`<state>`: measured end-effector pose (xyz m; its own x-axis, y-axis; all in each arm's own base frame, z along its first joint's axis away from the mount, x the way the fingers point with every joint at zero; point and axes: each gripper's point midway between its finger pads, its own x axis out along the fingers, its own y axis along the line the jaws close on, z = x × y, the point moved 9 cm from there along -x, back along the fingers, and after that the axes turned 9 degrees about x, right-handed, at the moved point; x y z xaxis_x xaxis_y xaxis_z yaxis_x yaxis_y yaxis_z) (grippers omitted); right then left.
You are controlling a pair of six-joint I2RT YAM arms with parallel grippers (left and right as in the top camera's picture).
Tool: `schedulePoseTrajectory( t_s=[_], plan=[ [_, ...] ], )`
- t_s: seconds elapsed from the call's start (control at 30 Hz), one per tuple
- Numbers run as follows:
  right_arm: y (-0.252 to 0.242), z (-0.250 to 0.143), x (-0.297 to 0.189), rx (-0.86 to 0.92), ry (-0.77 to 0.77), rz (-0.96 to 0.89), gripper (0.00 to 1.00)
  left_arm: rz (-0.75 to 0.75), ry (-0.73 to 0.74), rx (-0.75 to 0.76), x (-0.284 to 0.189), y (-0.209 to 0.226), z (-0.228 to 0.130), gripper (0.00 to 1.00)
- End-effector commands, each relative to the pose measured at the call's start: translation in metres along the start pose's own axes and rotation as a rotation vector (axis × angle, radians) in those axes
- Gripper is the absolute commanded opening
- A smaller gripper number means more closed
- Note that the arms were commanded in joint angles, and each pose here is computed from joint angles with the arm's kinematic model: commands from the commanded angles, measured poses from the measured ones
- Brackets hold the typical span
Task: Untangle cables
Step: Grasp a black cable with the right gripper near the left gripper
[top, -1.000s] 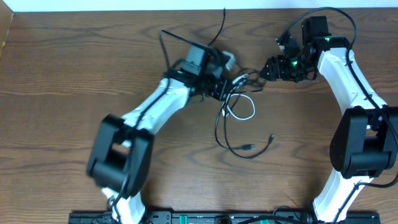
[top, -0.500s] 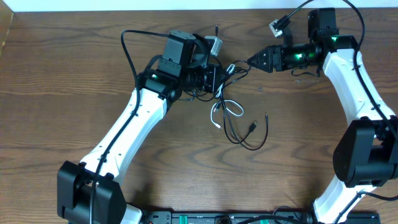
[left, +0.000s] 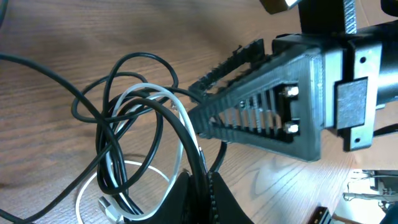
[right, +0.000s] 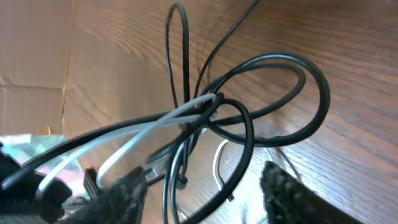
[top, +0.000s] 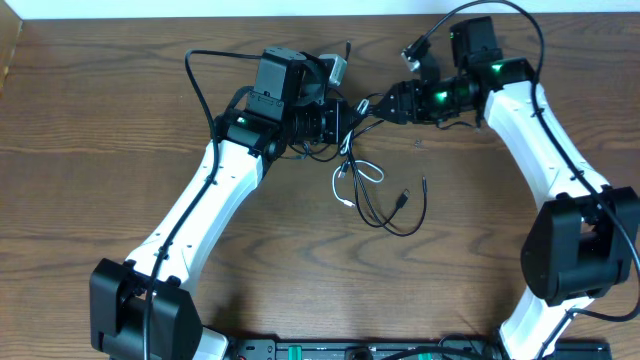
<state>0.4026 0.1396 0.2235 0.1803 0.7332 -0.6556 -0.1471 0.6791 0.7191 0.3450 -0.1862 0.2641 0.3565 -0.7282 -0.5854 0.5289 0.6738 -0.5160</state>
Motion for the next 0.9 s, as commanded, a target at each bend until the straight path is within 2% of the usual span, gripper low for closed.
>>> schedulePoseTrajectory(
  t_s=[0.0, 0.13, 0.2, 0.27, 0.33, 0.47, 0.57, 0.67, 0.87],
  plan=[
    [0.016, 0.001, 0.000, 0.014, -0.033, -0.025, 0.52, -0.010, -0.011, -0.021, -0.003, -0.002, 0.004, 0.07],
    [0.019, -0.007, 0.016, 0.009, 0.001, -0.067, 0.45, -0.009, -0.022, -0.027, -0.004, -0.001, 0.006, 0.07],
    [0.017, -0.010, 0.024, 0.014, 0.022, -0.091, 0.36, -0.007, -0.033, -0.045, -0.005, 0.001, 0.008, 0.08],
    [0.011, -0.012, 0.029, 0.029, 0.032, -0.134, 0.17, 0.009, -0.050, -0.089, -0.010, 0.010, 0.011, 0.07],
    [0.003, -0.011, 0.027, 0.053, 0.022, -0.175, 0.01, 0.026, -0.065, -0.124, -0.016, 0.019, 0.013, 0.08],
    [-0.023, -0.003, 0.008, 0.116, -0.028, -0.274, 0.01, 0.066, -0.083, -0.201, -0.031, 0.043, 0.014, 0.07],
    [-0.052, 0.004, -0.013, 0.177, -0.084, -0.399, 0.01, 0.020, -0.078, -0.229, -0.040, 0.050, 0.014, 0.08],
    [-0.072, 0.009, -0.031, 0.209, -0.118, -0.427, 0.01, -0.015, -0.071, -0.202, -0.046, 0.055, 0.012, 0.08],
    [-0.106, 0.012, -0.064, 0.290, -0.160, -0.457, 0.01, 0.043, 0.012, -0.184, -0.060, 0.075, -0.007, 0.08]
  ],
)
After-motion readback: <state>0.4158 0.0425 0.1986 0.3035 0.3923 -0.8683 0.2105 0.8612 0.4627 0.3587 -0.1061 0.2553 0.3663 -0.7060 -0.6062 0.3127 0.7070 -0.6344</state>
